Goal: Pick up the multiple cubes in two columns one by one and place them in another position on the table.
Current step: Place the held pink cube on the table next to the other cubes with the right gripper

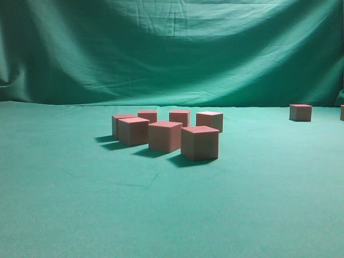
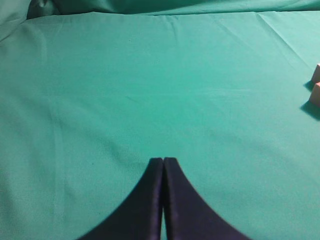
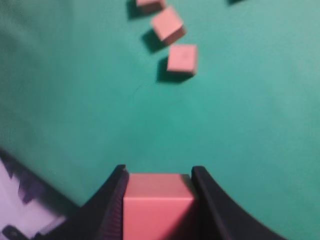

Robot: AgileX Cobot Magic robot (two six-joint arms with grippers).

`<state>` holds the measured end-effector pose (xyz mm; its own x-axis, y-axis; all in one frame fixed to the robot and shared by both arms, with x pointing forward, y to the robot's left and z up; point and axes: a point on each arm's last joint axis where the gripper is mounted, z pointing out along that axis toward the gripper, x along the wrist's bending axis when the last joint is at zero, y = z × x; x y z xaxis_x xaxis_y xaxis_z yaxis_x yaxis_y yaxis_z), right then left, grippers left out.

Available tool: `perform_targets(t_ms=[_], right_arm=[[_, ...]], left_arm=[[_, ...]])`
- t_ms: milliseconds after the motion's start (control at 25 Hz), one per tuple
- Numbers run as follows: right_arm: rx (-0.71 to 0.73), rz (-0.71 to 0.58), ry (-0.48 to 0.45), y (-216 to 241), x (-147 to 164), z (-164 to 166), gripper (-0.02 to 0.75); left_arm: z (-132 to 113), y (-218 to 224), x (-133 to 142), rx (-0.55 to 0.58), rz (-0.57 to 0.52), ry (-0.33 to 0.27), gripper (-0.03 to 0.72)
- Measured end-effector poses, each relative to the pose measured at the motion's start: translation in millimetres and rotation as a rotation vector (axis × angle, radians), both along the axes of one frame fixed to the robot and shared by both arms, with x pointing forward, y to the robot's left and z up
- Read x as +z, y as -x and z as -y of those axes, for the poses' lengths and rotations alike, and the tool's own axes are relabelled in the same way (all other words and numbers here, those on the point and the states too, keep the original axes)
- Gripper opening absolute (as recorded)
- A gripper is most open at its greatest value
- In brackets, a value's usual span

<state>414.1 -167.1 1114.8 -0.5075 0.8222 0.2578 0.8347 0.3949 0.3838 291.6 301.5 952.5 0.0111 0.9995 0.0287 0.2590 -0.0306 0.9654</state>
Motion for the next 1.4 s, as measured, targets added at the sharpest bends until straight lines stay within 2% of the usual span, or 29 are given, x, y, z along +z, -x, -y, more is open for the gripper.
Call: perform_targets(t_ms=[200,440,680,760,920,1080,1400], right_arm=[[0.108,-0.057,0.012,21,-37,-23,0.264],[0.165,-0.08,-0.008,26,-60,-59,0.264],[0.219,-0.139,0.072,23,-92,-83,0.264],[0.276,-0.107,0.129,20,-102,-85,0.264],[0.402,0.035,0.215,14,-108,-88,0.264],[0.422,0.11,0.236,5,-114,-92,0.264],[0.447,0.144,0.278,-8,-137,-102,0.264]], left_arm=[[0,0,0,0.0,0.0,0.0,0.0],[0,0,0,0.0,0.0,0.0,0.0],[0,0,0,0.0,0.0,0.0,0.0],[0,0,0,0.0,0.0,0.0,0.0],[0,0,0,0.0,0.0,0.0,0.0],[0,0,0,0.0,0.0,0.0,0.0],[0,0,0,0.0,0.0,0.0,0.0]])
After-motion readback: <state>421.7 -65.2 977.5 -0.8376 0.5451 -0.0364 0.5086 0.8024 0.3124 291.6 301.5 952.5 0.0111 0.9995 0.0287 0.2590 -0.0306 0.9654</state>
